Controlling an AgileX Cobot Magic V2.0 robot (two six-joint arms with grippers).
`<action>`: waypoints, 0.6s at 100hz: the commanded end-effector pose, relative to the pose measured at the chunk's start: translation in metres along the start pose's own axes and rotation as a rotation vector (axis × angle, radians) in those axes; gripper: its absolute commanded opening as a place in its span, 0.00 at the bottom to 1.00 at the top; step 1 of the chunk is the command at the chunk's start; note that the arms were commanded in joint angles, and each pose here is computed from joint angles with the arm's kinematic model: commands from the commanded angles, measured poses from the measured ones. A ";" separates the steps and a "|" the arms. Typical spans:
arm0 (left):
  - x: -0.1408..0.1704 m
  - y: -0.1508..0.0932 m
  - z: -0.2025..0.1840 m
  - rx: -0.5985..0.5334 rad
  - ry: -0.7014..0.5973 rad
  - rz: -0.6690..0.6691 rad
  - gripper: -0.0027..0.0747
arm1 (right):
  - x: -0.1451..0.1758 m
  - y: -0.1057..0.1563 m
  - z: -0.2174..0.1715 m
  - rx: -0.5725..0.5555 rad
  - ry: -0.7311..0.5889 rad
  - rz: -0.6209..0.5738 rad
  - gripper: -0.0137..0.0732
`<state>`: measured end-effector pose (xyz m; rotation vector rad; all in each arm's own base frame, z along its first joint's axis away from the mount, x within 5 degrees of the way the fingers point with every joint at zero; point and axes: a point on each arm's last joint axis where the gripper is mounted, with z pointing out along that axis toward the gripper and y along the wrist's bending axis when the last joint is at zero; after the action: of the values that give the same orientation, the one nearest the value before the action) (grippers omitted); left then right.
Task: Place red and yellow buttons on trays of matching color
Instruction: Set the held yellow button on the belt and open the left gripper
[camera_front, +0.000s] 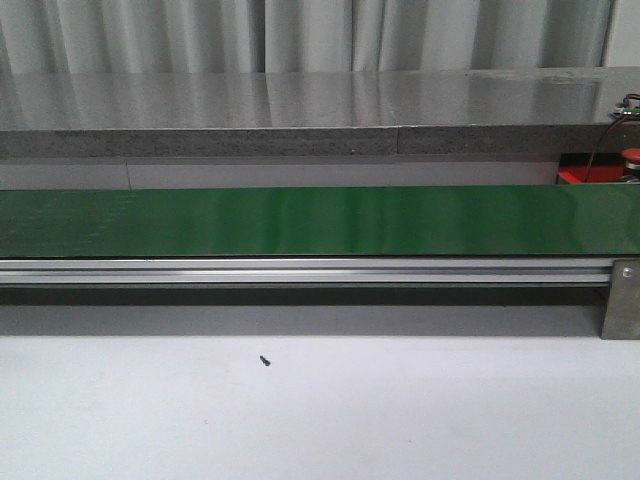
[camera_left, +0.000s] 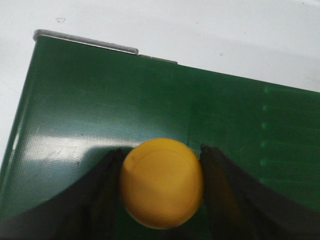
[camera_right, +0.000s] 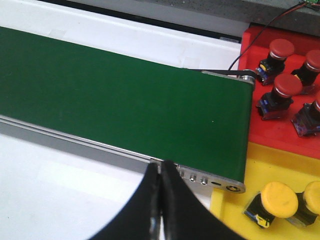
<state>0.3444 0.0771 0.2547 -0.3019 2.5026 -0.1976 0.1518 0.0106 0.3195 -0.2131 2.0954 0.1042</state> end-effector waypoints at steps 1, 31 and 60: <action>-0.013 -0.008 -0.018 0.017 -0.094 0.002 0.64 | -0.014 -0.002 -0.005 0.028 -0.089 0.001 0.08; -0.025 -0.019 -0.056 0.049 -0.196 0.004 0.81 | -0.014 -0.002 -0.005 0.028 -0.089 0.001 0.08; -0.057 0.000 -0.111 -0.017 -0.385 -0.003 0.81 | -0.014 -0.002 -0.005 0.028 -0.089 0.001 0.08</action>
<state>0.3310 0.0857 0.3406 -0.2880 2.2642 -0.1626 0.1518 0.0106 0.3195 -0.2131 2.0954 0.1042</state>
